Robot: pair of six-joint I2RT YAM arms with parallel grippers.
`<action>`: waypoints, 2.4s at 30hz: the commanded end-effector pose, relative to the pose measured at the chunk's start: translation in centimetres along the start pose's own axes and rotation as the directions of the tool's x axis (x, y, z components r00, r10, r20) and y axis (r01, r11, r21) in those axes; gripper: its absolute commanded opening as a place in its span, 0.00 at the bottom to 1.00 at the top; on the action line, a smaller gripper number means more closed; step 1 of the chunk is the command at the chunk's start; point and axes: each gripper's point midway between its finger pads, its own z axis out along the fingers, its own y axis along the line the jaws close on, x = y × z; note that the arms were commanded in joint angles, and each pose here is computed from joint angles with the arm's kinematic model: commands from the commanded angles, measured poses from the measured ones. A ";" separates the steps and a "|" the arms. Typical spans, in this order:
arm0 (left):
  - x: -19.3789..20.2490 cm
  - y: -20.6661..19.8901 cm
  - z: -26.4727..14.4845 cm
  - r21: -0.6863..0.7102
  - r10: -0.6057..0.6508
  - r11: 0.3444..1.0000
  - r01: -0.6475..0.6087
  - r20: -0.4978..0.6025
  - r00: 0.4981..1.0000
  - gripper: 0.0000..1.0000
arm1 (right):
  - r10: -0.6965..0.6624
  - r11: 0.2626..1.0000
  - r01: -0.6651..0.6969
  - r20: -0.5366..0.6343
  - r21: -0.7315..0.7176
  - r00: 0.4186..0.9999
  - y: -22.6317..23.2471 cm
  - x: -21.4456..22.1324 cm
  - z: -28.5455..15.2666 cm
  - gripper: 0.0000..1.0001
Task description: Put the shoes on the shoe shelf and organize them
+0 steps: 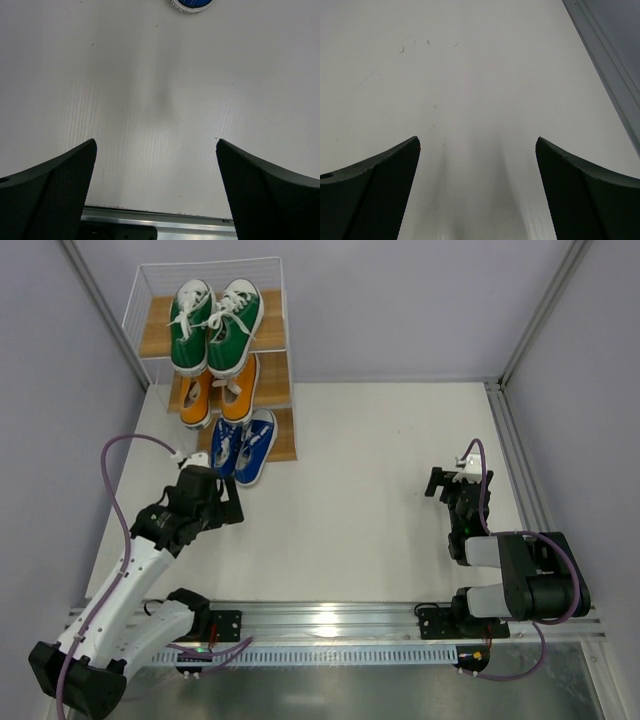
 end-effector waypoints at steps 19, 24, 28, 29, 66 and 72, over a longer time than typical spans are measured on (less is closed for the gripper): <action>-14.9 -4.4 -5.3 0.194 -0.139 0.980 0.047 0.496 0.857 1.00 | 0.021 0.999 -0.018 0.096 -0.028 0.995 0.3 -2.8 0.7 0.97; -18.1 -1.9 -10.2 0.179 -0.201 0.978 0.109 0.654 0.729 1.00 | 0.021 0.999 -0.018 0.095 -0.031 0.995 0.4 -2.8 0.7 0.97; -19.0 -0.1 -11.7 0.178 -0.258 0.966 0.187 0.707 0.659 1.00 | 0.021 0.999 -0.018 0.096 -0.028 0.995 0.3 -2.8 0.7 0.97; -19.3 0.3 -11.4 0.171 -0.271 0.962 0.213 0.706 0.654 0.99 | 0.022 0.999 -0.019 0.095 -0.030 0.995 0.4 -2.8 0.7 0.97; -24.8 3.8 -4.2 0.805 -0.988 0.076 0.589 -0.020 0.154 1.00 | 0.022 0.999 -0.019 0.093 -0.030 0.995 0.3 -2.7 0.7 0.97; -27.0 3.7 -3.7 0.821 -0.982 0.071 0.566 -0.042 0.185 1.00 | 0.020 0.999 -0.018 0.093 -0.031 0.995 0.4 -2.7 0.7 0.97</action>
